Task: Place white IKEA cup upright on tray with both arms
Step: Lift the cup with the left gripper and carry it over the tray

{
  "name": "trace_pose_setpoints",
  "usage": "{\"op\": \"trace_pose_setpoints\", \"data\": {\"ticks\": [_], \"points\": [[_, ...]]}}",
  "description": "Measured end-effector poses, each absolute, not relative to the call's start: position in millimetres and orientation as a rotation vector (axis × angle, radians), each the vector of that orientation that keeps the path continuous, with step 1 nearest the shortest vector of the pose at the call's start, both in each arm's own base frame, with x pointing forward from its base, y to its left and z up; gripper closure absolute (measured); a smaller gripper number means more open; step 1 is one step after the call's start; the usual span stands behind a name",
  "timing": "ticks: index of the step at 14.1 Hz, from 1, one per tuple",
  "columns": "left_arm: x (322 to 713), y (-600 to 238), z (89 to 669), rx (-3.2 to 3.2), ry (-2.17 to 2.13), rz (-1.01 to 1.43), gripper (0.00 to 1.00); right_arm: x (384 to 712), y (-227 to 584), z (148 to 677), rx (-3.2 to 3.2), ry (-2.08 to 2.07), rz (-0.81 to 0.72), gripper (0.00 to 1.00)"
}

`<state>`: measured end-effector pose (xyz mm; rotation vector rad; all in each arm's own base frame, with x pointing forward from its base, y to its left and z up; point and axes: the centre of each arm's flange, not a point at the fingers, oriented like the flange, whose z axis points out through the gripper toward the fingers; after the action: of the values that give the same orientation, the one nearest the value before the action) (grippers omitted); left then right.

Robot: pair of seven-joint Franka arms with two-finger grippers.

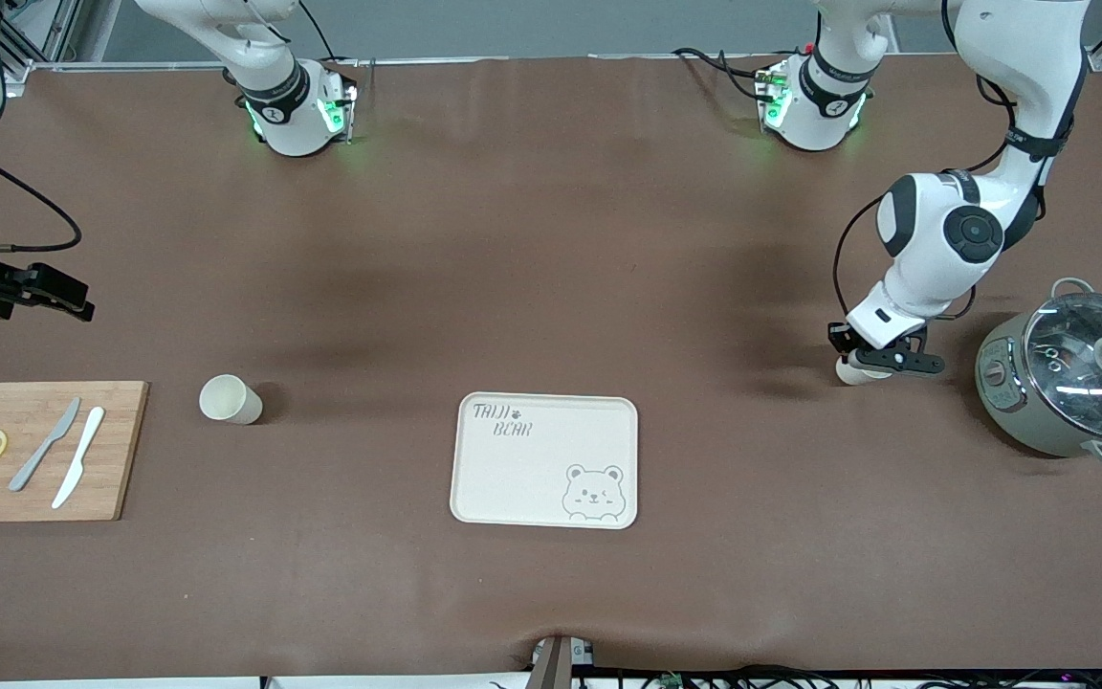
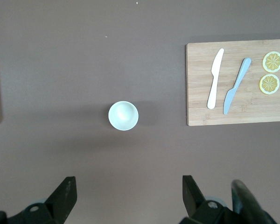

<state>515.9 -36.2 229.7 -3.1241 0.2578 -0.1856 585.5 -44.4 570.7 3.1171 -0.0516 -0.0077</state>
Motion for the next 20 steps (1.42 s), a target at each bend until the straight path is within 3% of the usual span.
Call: {"op": "trace_pose_setpoints", "data": {"ticks": [11, 20], "points": [[584, -105, 331, -3.167, 0.192, -0.189, 0.96, 585, -44, 569, 3.117, -0.051, -0.014, 0.00], [587, -218, 401, -3.124, 0.131, -0.115, 0.96, 585, -44, 568, 3.117, -0.051, -0.016, 0.00]]}}
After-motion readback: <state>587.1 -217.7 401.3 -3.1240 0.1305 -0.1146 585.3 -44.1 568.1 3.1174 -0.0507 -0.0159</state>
